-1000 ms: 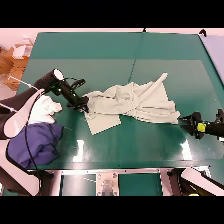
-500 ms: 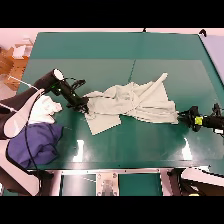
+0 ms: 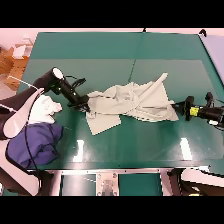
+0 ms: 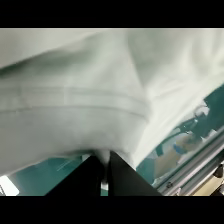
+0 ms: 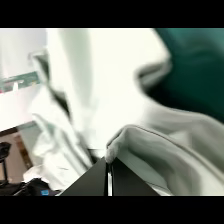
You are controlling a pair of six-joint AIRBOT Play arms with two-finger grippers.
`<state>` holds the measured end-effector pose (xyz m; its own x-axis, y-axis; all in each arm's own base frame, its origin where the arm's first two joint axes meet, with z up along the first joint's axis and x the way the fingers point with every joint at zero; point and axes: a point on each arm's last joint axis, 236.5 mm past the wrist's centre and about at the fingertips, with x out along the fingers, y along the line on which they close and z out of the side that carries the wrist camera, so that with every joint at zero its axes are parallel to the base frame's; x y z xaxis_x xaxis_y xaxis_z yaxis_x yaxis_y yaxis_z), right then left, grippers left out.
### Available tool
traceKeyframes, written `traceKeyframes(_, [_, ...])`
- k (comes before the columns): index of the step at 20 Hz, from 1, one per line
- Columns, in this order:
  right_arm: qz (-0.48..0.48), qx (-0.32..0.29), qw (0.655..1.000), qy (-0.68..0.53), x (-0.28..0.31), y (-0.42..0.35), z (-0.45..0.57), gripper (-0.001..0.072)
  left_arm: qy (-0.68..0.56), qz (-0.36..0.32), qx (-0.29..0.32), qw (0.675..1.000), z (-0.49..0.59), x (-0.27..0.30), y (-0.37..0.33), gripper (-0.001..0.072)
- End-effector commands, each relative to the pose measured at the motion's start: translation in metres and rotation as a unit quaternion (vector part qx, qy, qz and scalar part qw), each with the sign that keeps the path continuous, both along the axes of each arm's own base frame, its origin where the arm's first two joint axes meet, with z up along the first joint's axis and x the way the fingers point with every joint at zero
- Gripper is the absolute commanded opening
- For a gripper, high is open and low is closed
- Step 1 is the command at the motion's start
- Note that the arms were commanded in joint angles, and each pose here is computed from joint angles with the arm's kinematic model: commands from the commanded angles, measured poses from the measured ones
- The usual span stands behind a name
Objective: Fold the shirts.
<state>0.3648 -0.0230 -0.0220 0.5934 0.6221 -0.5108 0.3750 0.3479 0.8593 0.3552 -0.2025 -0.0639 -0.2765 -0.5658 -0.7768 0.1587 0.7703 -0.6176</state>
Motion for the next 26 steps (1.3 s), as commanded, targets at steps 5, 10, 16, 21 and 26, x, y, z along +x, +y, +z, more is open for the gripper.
traceKeyframes(5, [-0.003,-0.087,0.932,-0.351,0.032,0.004,0.309,0.0017,-0.315,0.008,-0.122,0.941,0.27,0.04,-0.031,0.0025])
traceKeyframes(10, [-0.056,-0.238,0.745,-0.621,-0.081,0.065,0.566,0.0017,-0.659,0.11,-0.216,0.712,0.565,-0.035,-0.001,0.0026])
traceKeyframes(16, [-0.123,-0.383,0.578,-0.71,-0.198,0.117,0.664,0.0016,-0.821,0.181,-0.167,0.515,0.682,-0.161,0.076,0.0026])
traceKeyframes(21, [-0.161,-0.457,0.616,-0.62,-0.176,0.078,0.635,0.0016,-0.803,0.176,-0.125,0.556,0.652,-0.158,0.081,0.0026])
traceKeyframes(26, [-0.146,-0.414,0.742,-0.506,-0.083,0.013,0.529,0.0016,-0.65,0.145,-0.07,0.743,0.494,-0.021,0.047,0.0026])
